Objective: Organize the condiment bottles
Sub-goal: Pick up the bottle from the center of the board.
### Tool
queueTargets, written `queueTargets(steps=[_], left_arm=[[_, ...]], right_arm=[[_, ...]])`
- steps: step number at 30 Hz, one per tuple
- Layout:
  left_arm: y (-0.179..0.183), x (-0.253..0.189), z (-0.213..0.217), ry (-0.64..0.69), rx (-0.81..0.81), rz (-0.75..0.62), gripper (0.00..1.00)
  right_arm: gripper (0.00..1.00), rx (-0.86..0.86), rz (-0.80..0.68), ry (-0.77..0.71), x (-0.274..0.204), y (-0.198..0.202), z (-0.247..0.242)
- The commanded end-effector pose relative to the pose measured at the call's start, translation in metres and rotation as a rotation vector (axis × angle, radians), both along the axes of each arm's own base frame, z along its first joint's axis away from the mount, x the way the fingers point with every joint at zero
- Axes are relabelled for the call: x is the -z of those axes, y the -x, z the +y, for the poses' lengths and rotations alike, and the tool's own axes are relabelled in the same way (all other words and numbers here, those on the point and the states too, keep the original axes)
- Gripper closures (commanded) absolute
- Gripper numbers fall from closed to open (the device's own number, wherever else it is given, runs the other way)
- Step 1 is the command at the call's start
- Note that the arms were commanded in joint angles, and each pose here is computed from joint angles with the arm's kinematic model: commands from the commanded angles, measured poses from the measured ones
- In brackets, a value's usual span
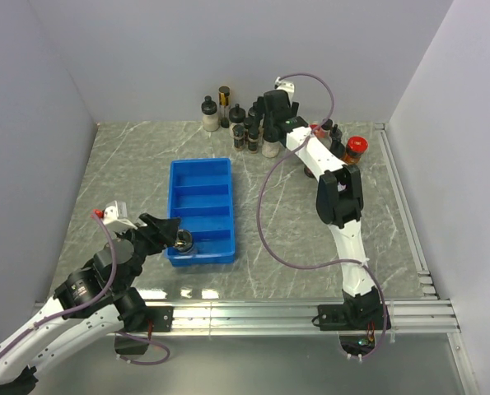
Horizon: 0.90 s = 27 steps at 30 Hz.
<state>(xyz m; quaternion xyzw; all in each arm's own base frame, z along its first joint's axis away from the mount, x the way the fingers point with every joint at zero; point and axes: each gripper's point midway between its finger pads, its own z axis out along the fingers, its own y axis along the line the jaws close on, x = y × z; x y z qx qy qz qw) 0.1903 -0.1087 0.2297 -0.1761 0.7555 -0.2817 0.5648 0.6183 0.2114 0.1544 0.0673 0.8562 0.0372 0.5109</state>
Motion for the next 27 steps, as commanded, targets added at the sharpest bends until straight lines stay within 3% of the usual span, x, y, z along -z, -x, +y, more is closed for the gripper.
queueTargets(steps=[1, 15, 27], left_arm=[[0.0, -0.006, -0.003, 0.005, 0.018, -0.024, 0.23], [-0.002, 0.006, -0.008, 0.004, 0.024, -0.004, 0.23], [0.001, 0.007, -0.003, 0.018, 0.011, -0.004, 0.24]], right_arm=[[0.07, -0.01, -0.034, -0.034, -0.011, -0.012, 0.006], [0.09, 0.076, 0.005, -0.045, 0.014, -0.014, -0.015], [0.21, 0.074, 0.062, -0.042, 0.035, -0.006, -0.015]])
